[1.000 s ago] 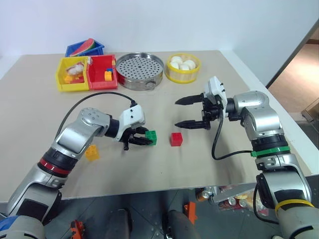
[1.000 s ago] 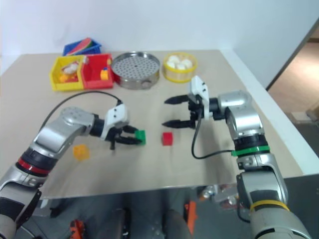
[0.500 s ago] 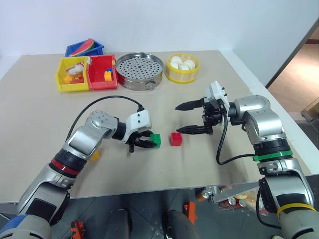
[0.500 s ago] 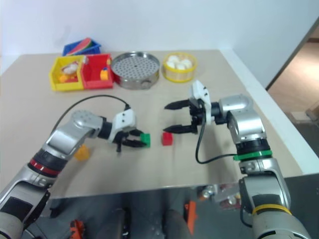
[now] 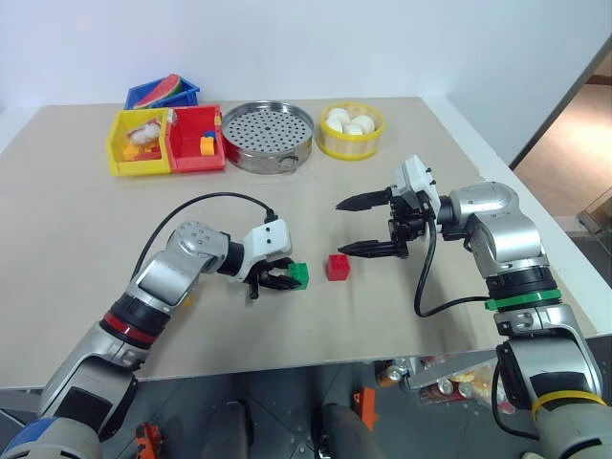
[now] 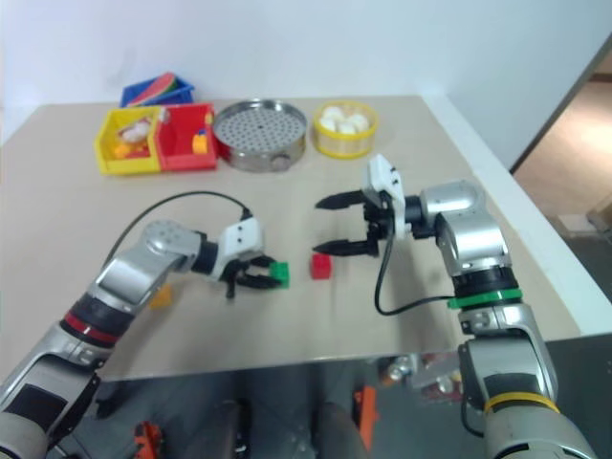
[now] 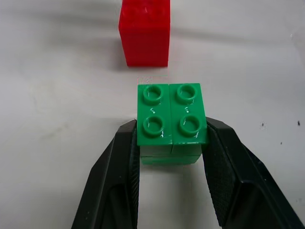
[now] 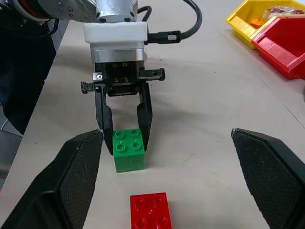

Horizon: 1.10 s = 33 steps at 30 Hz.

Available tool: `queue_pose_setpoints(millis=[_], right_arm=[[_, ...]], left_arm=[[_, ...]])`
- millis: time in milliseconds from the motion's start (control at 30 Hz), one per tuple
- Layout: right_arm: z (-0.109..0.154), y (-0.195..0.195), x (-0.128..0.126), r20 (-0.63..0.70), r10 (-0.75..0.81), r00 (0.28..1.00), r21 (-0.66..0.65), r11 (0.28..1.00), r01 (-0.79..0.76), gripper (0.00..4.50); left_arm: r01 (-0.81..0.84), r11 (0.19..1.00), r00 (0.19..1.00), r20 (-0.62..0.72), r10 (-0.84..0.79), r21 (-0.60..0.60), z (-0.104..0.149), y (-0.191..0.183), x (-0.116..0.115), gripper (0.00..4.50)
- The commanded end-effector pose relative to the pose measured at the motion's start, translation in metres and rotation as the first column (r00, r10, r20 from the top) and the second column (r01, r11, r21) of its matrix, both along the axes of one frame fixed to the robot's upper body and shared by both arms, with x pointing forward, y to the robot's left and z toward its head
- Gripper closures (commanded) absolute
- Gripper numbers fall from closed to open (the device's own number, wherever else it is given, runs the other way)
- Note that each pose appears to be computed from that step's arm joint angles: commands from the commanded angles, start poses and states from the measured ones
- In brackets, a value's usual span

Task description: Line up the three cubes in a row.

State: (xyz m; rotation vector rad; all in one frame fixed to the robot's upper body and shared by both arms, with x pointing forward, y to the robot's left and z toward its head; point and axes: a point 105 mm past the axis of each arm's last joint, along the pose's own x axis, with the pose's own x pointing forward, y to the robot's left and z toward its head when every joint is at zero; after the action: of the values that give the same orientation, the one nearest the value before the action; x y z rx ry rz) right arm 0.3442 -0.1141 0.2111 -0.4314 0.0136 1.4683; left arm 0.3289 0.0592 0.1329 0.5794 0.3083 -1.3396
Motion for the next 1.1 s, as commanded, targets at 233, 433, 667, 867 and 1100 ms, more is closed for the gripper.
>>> queue_pose_setpoints(millis=[233, 433, 667, 867, 1100], right_arm=[[0.010, -0.002, -0.001, 0.055, -0.005, 0.998, 0.002, 1.000, 0.005, 0.00], [0.009, -0.001, -0.001, 0.057, -0.009, 0.998, 0.003, 1.000, 0.009, 0.00], [0.006, -0.002, -0.001, 0.050, -0.009, 0.999, -0.003, 1.000, 0.009, 0.00], [0.006, -0.002, -0.001, 0.049, -0.010, 0.999, -0.004, 1.000, 0.010, 0.00], [0.008, -0.004, 0.001, 0.054, -0.018, 0.998, -0.008, 1.000, 0.018, 0.00]], left_arm=[[-0.022, 1.000, 0.998, 0.062, 0.023, -0.012, 0.005, 0.000, 0.009, 3.22], [-0.025, 1.000, 0.998, 0.051, 0.025, -0.005, 0.001, 0.002, 0.009, 3.22], [-0.041, 0.999, 0.996, 0.077, 0.042, -0.011, 0.011, 0.006, 0.016, 1.19], [-0.042, 0.999, 0.989, 0.140, 0.039, 0.019, 0.025, 0.016, 0.018, 0.07], [-0.030, 0.999, 0.993, 0.110, 0.032, -0.015, 0.049, 0.034, -0.007, 0.07]])
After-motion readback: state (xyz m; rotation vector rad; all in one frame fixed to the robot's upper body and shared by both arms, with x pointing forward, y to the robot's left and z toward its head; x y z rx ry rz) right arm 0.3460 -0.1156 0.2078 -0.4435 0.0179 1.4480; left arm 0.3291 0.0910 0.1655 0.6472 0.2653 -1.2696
